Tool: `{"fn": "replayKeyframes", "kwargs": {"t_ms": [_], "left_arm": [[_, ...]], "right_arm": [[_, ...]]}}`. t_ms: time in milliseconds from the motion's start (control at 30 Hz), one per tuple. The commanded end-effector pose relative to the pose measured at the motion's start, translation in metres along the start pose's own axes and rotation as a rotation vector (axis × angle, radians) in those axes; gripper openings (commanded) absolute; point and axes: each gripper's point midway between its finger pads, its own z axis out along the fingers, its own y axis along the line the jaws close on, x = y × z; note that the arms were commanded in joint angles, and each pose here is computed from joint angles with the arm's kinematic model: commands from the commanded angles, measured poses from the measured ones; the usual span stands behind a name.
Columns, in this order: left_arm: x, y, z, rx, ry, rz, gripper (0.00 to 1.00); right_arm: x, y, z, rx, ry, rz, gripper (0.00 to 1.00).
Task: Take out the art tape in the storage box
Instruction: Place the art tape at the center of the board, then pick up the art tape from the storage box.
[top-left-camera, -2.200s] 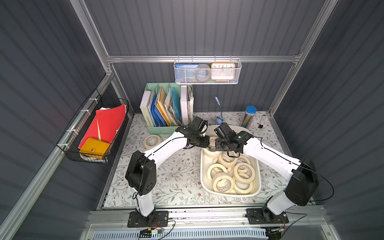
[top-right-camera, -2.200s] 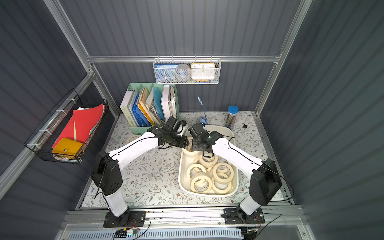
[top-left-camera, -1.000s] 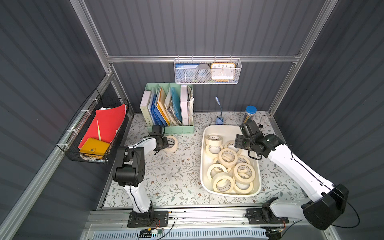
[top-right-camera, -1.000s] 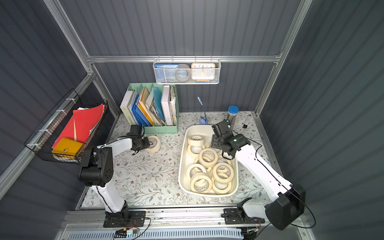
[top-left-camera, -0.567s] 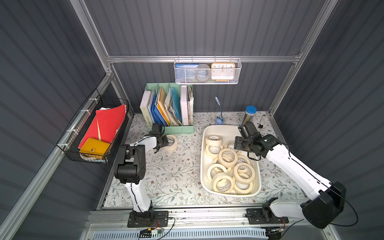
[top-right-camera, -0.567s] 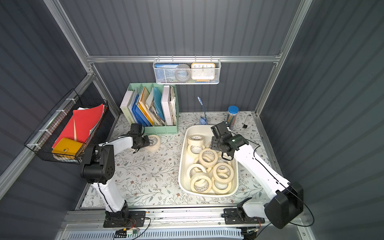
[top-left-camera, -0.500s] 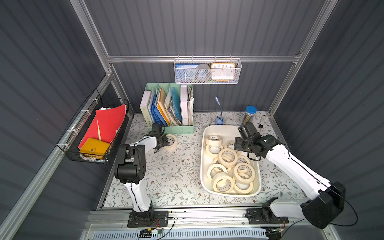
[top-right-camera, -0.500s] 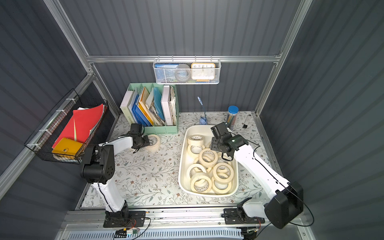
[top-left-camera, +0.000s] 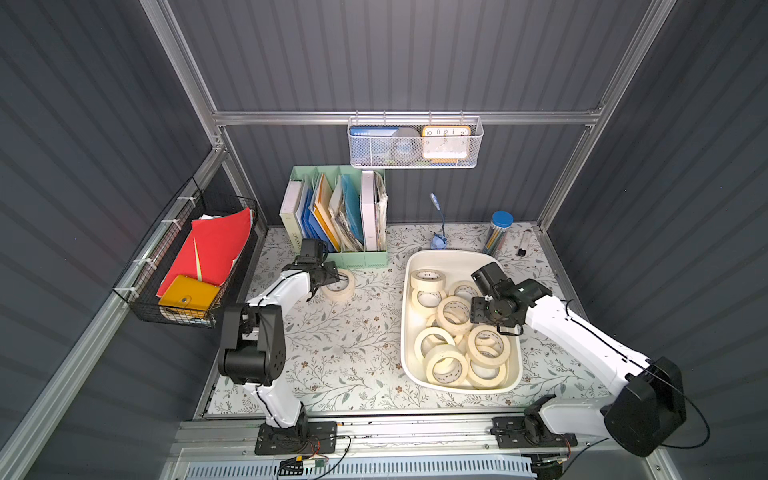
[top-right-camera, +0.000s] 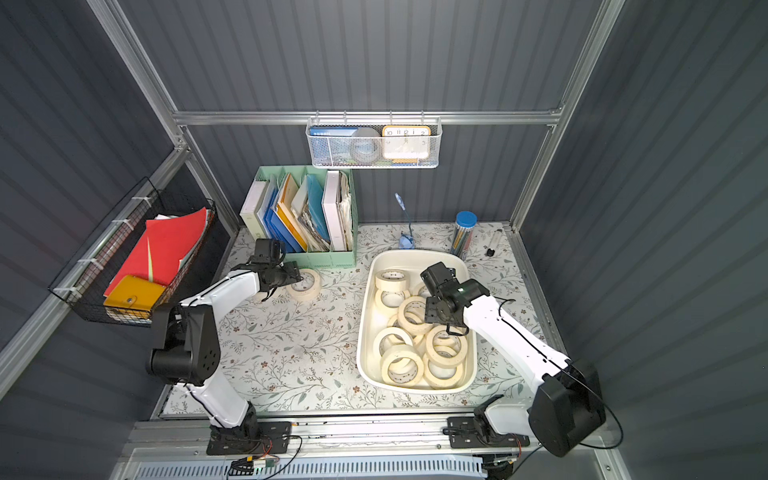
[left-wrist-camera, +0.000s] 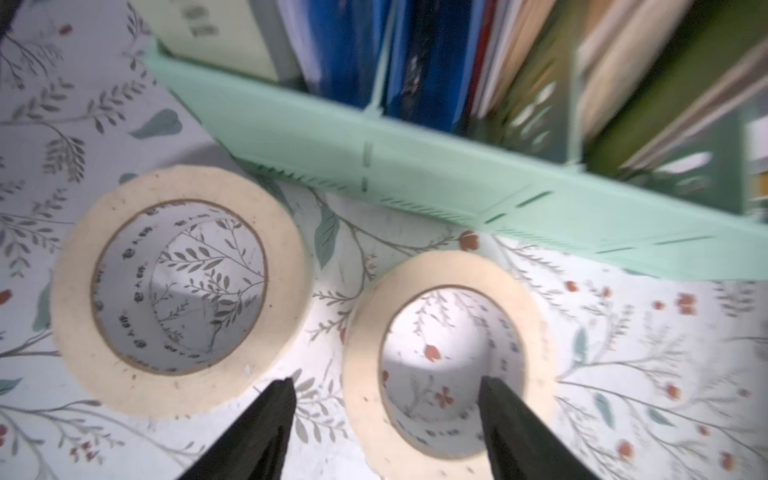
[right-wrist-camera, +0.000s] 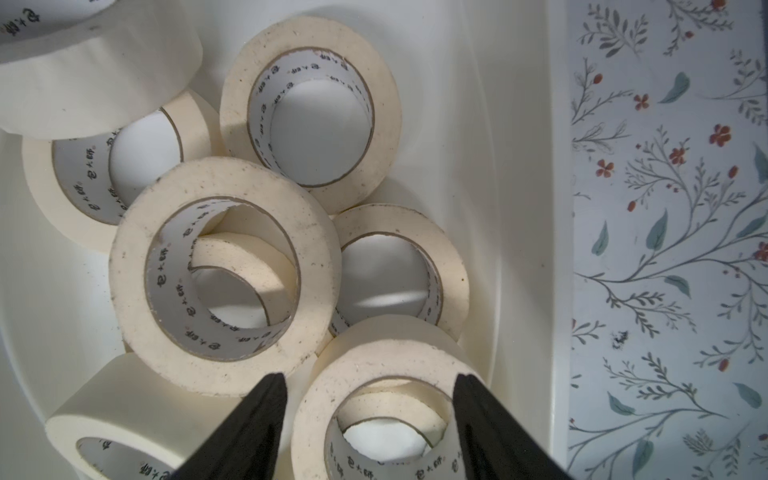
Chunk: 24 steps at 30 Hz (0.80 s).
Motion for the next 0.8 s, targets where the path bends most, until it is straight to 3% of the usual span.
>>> {"fn": "replayKeyframes", "kwargs": {"t_ms": [0,267,433,533,700,767], "left_arm": [[-0.008,-0.041,-0.038,0.075,-0.014,0.100,0.77],[0.009,-0.132,-0.087,0.279,-0.003,0.190,0.80],[0.035,-0.161,-0.095,0.352,0.054,0.226,0.82],[0.045,-0.175,-0.099,0.415,0.078,0.208,0.85],[0.050,-0.204,-0.107,0.563,0.116,0.134,0.86],[0.051,-0.212,-0.110,0.581,0.115,0.140,0.87]], "right_arm": [[-0.005,0.012,0.008,-0.037,0.011,0.034,0.64],[-0.012,0.026,0.042,-0.025,0.024,0.016,0.60],[-0.014,0.027,0.057,-0.009,0.026,0.011,0.49],[-0.011,0.025,0.059,0.001,0.032,0.010,0.37],[-0.015,0.014,0.040,0.028,0.003,0.001,0.01],[-0.018,0.012,0.030,0.027,-0.017,-0.011,0.00]]}}
